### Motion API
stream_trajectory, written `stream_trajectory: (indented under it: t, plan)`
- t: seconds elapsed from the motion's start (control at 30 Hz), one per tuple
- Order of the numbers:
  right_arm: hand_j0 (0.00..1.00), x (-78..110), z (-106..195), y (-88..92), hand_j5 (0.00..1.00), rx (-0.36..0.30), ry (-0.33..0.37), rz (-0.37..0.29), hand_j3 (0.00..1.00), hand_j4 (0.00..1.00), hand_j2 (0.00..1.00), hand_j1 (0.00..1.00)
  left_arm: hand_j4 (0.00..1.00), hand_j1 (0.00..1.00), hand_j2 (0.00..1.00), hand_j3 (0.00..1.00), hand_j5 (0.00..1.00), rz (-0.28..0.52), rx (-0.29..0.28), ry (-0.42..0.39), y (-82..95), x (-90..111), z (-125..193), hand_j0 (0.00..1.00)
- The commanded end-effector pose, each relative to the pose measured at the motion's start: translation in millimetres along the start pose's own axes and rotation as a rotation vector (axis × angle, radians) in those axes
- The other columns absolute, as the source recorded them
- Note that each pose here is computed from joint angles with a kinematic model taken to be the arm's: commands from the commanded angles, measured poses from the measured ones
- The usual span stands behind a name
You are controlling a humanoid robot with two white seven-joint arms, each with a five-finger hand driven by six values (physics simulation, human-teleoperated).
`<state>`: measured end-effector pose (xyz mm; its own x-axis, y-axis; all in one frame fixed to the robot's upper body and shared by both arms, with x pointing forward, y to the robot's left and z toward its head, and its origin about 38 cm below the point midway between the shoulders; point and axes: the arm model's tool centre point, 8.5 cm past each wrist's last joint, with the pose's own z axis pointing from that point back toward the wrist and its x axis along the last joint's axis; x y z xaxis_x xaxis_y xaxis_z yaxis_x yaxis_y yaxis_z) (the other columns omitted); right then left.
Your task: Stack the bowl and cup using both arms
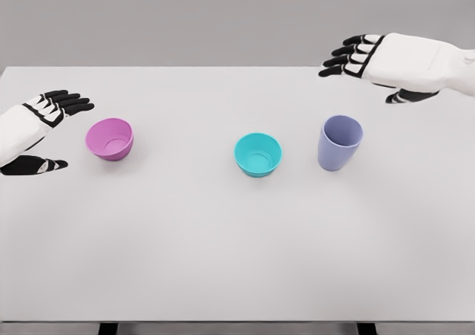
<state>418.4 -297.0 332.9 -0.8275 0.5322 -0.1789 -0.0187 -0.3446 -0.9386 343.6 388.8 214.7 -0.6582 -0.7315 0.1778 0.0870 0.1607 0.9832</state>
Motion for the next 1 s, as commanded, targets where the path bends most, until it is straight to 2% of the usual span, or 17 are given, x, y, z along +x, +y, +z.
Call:
stream_trajectory:
  t: [0.0, 0.1, 0.13, 0.2, 0.27, 0.33, 0.37, 0.4, 0.47, 0.5, 0.57, 0.6, 0.67, 0.7, 0.77, 0.83, 0.97]
  plan:
    - [1.00, -0.6, 7.0, -3.5, 1.00, 0.004, 0.010, 0.012, 1.00, 1.00, 1.00, 1.00, 1.00, 1.00, 1.00, 1.00, 1.00, 0.006, 0.002, 0.000, -0.3, 0.3, 0.1, 1.00]
    - [1.00, -1.7, 10.3, -4.5, 1.00, 0.005, 0.015, 0.013, 1.00, 1.00, 1.00, 1.00, 1.00, 1.00, 1.00, 1.00, 1.00, 0.005, -0.002, 0.009, -0.3, -2.6, 1.4, 1.00]
    - [1.00, -4.4, 16.2, -5.2, 1.00, 0.016, 0.029, 0.020, 1.00, 1.00, 1.00, 1.00, 1.00, 1.00, 1.00, 1.00, 1.00, 0.005, -0.028, 0.016, -2.4, -4.9, 2.5, 1.00]
    - [1.00, -11.8, 36.8, -9.1, 1.00, 0.049, 0.072, 0.045, 1.00, 1.00, 1.00, 1.00, 1.00, 1.00, 1.00, 1.00, 1.00, 0.009, -0.121, 0.018, -4.4, -6.9, 3.1, 1.00]
    - [1.00, -12.5, 54.0, -18.3, 1.00, 0.067, 0.100, 0.083, 1.00, 1.00, 1.00, 1.00, 1.00, 1.00, 1.00, 1.00, 1.00, -0.020, -0.193, 0.041, 8.3, -13.8, 7.1, 1.00]
    - [1.00, -10.5, 72.3, -23.0, 1.00, 0.113, 0.123, 0.121, 1.00, 1.00, 1.00, 1.00, 1.00, 1.00, 1.00, 1.00, 1.00, -0.008, -0.354, 0.048, 23.3, -17.6, 14.6, 1.00]
    - [1.00, -10.4, 70.2, -20.2, 1.00, 0.114, 0.120, 0.114, 1.00, 1.00, 1.00, 1.00, 1.00, 1.00, 1.00, 1.00, 1.00, 0.015, -0.295, 0.013, 35.8, -13.4, 5.2, 1.00]
    - [1.00, -10.0, 69.9, -18.5, 1.00, 0.115, 0.117, 0.110, 1.00, 1.00, 1.00, 1.00, 1.00, 1.00, 1.00, 1.00, 1.00, 0.005, -0.248, -0.014, 43.3, -8.1, -6.5, 1.00]
    - [1.00, -10.1, 66.3, -9.1, 1.00, 0.119, 0.110, 0.083, 1.00, 1.00, 1.00, 1.00, 1.00, 1.00, 1.00, 1.00, 1.00, -0.021, -0.211, -0.038, 53.5, -3.6, -19.1, 1.00]
    - [1.00, -8.6, 63.2, -7.1, 1.00, 0.109, 0.098, 0.067, 1.00, 1.00, 1.00, 1.00, 1.00, 1.00, 1.00, 1.00, 1.00, -0.029, -0.218, -0.026, 54.9, -2.7, -25.4, 1.00]
    - [1.00, -4.1, 58.4, -1.5, 1.00, 0.087, 0.066, 0.020, 1.00, 1.00, 1.00, 1.00, 1.00, 1.00, 1.00, 1.00, 1.00, -0.020, -0.281, 0.054, 44.2, -4.1, -46.6, 1.00]
    - [1.00, -3.2, 57.9, -1.7, 1.00, 0.071, 0.055, -0.001, 1.00, 1.00, 1.00, 1.00, 1.00, 1.00, 1.00, 1.00, 1.00, 0.004, -0.319, 0.102, 32.5, -3.8, -63.6, 1.00]
    - [1.00, -9.8, 57.3, -0.5, 1.00, 0.050, 0.070, -0.021, 1.00, 1.00, 1.00, 1.00, 1.00, 1.00, 1.00, 1.00, 1.00, 0.041, -0.380, 0.178, 19.5, -3.8, -80.3, 1.00]
    - [1.00, -10.7, 57.1, 1.6, 1.00, 0.053, 0.073, -0.025, 1.00, 1.00, 1.00, 1.00, 1.00, 1.00, 1.00, 1.00, 1.00, 0.039, -0.394, 0.190, 20.0, -3.6, -85.0, 1.00]
    - [1.00, -8.7, 51.7, 2.4, 1.00, 0.039, 0.061, -0.032, 1.00, 1.00, 1.00, 1.00, 1.00, 1.00, 1.00, 1.00, 1.00, -0.020, -0.467, 0.171, 22.2, -0.4, -96.4, 1.00]
    - [1.00, -6.2, 44.9, 3.6, 1.00, 0.026, 0.046, -0.040, 1.00, 1.00, 1.00, 1.00, 1.00, 1.00, 1.00, 1.00, 1.00, -0.045, -0.480, 0.141, 26.6, 5.2, -106.6, 1.00]
    - [1.00, -5.8, 43.9, 3.3, 1.00, 0.021, 0.044, -0.041, 1.00, 1.00, 1.00, 1.00, 1.00, 1.00, 1.00, 1.00, 1.00, -0.087, -0.542, 0.105, 24.8, 10.7, -111.7, 1.00]
